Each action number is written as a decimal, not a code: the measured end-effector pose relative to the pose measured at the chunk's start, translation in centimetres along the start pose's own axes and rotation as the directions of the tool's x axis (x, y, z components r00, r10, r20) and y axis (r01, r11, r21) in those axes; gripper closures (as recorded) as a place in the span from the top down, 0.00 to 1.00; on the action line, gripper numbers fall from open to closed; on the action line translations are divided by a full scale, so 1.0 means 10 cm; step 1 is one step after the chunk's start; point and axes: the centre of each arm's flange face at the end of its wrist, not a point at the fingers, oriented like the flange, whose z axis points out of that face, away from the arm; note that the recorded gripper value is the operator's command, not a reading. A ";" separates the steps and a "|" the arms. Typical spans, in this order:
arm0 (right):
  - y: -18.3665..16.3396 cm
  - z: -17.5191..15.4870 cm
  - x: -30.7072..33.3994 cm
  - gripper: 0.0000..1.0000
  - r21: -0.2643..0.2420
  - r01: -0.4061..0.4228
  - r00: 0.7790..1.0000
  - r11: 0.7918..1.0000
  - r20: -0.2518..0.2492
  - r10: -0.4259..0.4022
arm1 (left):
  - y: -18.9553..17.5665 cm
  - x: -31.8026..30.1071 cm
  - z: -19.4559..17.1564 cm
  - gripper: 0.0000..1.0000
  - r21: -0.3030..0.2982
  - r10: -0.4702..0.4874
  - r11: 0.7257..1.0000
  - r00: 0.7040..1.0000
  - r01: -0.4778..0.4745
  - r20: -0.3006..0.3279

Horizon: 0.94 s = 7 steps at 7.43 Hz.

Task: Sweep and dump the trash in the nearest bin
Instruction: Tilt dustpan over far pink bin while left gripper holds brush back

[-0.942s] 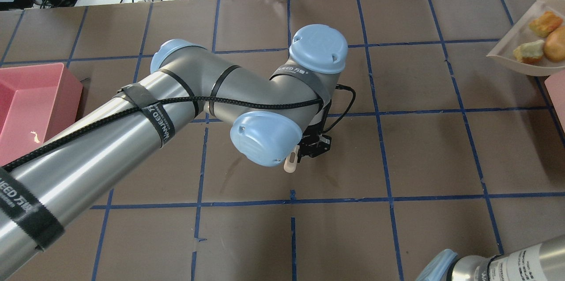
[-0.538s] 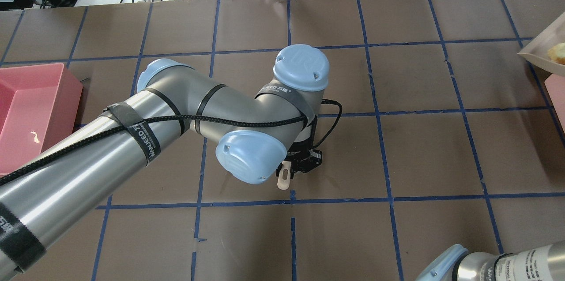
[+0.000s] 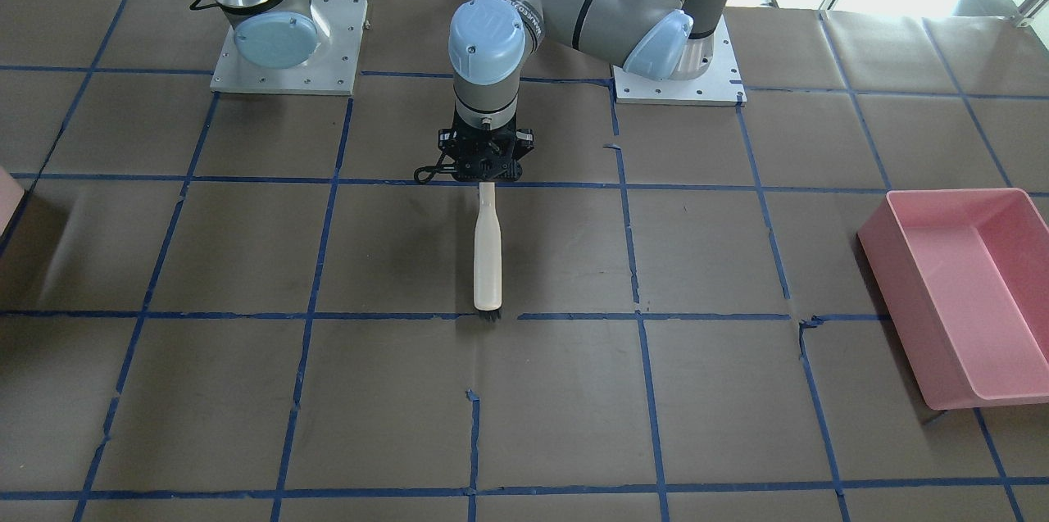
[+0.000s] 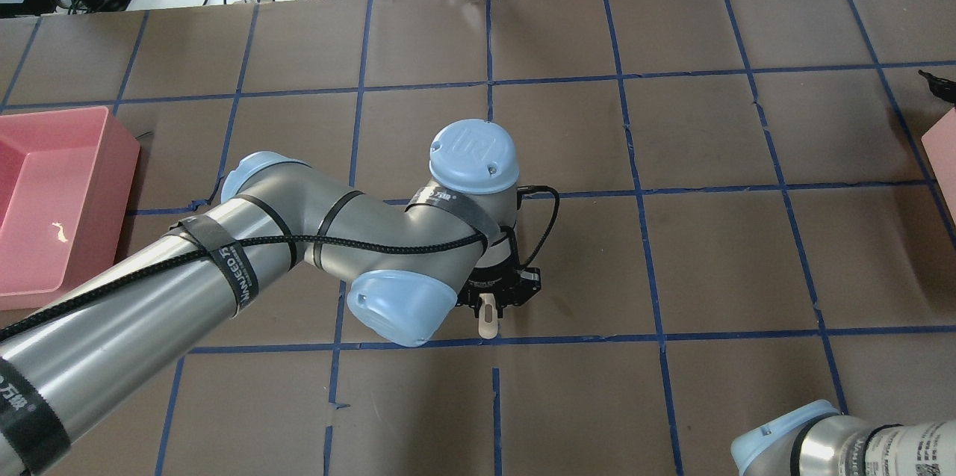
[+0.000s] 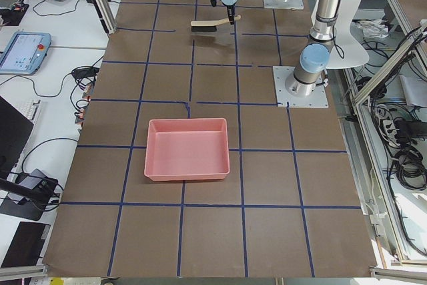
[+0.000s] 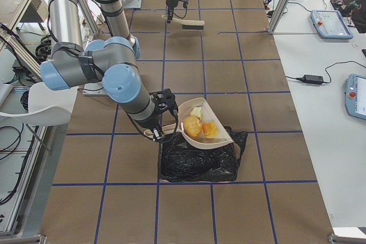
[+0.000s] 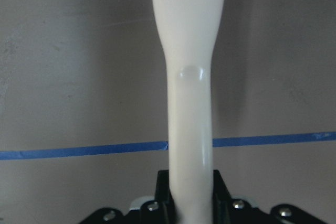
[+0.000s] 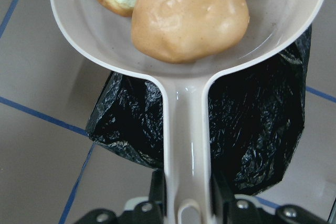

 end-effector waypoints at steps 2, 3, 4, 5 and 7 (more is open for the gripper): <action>0.36 -0.08 0.02 0.09 -0.036 -0.062 0.998 0.997 0.005 0.062 | -0.03 0.01 0.04 0.01 0.006 -0.025 1.000 1.000 0.025 -0.005; 0.48 -0.08 0.04 0.09 -0.055 -0.083 0.996 0.995 0.006 0.083 | -0.03 0.02 0.06 0.01 0.005 -0.014 1.000 1.000 0.014 -0.005; 0.56 -0.09 0.05 0.09 -0.081 -0.097 0.995 0.992 0.005 0.098 | -0.03 0.03 0.08 0.01 0.005 -0.005 1.000 1.000 0.005 -0.005; 0.61 -0.11 0.05 0.09 -0.113 -0.107 0.994 0.988 0.004 0.108 | -0.03 0.04 0.11 0.01 0.001 -0.001 1.000 1.000 0.001 -0.003; 0.68 -0.17 0.06 0.09 -0.182 -0.112 0.994 0.977 -0.005 0.113 | -0.02 0.05 0.15 0.08 -0.005 0.004 1.000 1.000 -0.004 0.000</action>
